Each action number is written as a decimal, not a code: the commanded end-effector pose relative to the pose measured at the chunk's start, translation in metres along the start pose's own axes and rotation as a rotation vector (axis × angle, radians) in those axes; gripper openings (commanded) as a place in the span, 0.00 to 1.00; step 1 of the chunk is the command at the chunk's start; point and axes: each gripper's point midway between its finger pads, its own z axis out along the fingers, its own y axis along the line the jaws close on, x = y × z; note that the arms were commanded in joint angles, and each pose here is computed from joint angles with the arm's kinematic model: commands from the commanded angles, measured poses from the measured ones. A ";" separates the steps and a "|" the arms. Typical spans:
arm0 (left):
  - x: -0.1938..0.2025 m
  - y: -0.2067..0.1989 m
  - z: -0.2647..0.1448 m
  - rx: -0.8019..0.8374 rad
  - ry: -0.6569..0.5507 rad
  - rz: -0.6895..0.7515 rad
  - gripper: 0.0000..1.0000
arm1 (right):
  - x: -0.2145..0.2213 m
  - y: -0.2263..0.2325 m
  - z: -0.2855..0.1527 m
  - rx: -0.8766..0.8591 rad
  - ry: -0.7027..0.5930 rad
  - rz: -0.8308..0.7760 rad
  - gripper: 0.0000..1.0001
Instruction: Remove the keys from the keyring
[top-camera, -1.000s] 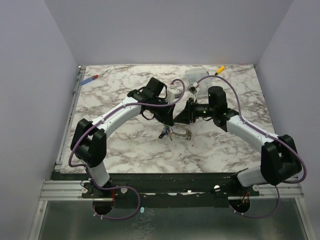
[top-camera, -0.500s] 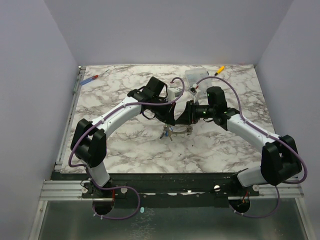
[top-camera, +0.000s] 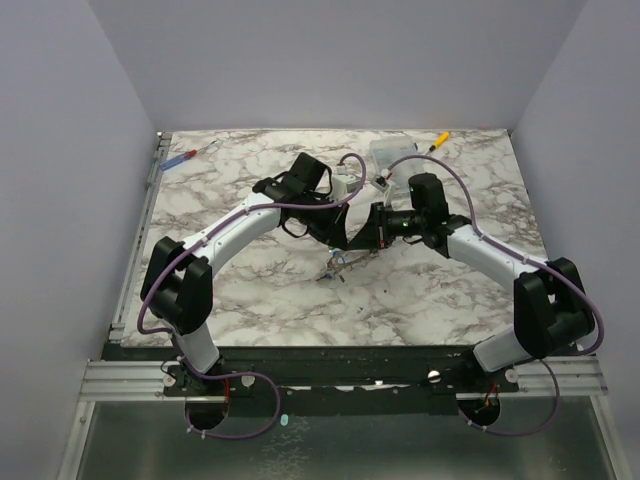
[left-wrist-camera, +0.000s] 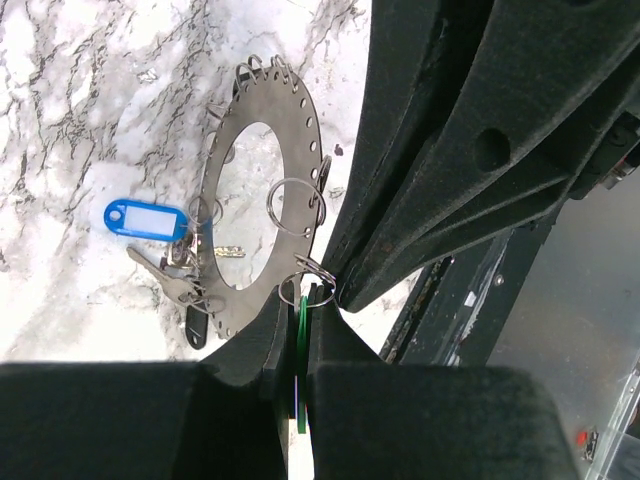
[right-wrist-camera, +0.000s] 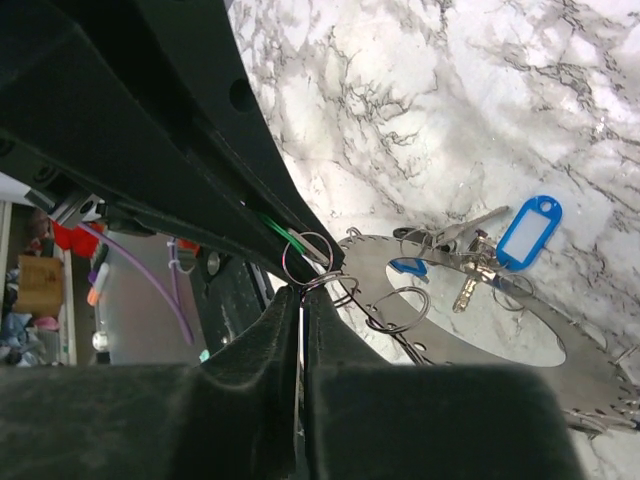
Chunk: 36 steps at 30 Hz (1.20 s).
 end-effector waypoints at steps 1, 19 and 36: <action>-0.012 -0.022 -0.008 0.073 -0.048 0.048 0.00 | -0.005 -0.002 0.005 -0.020 0.000 -0.032 0.02; -0.007 0.000 -0.002 0.056 -0.044 -0.025 0.00 | -0.003 0.007 -0.016 -0.051 -0.052 -0.596 0.01; 0.001 0.010 0.015 0.071 -0.012 -0.078 0.00 | 0.004 -0.001 -0.016 -0.078 -0.176 -1.085 0.01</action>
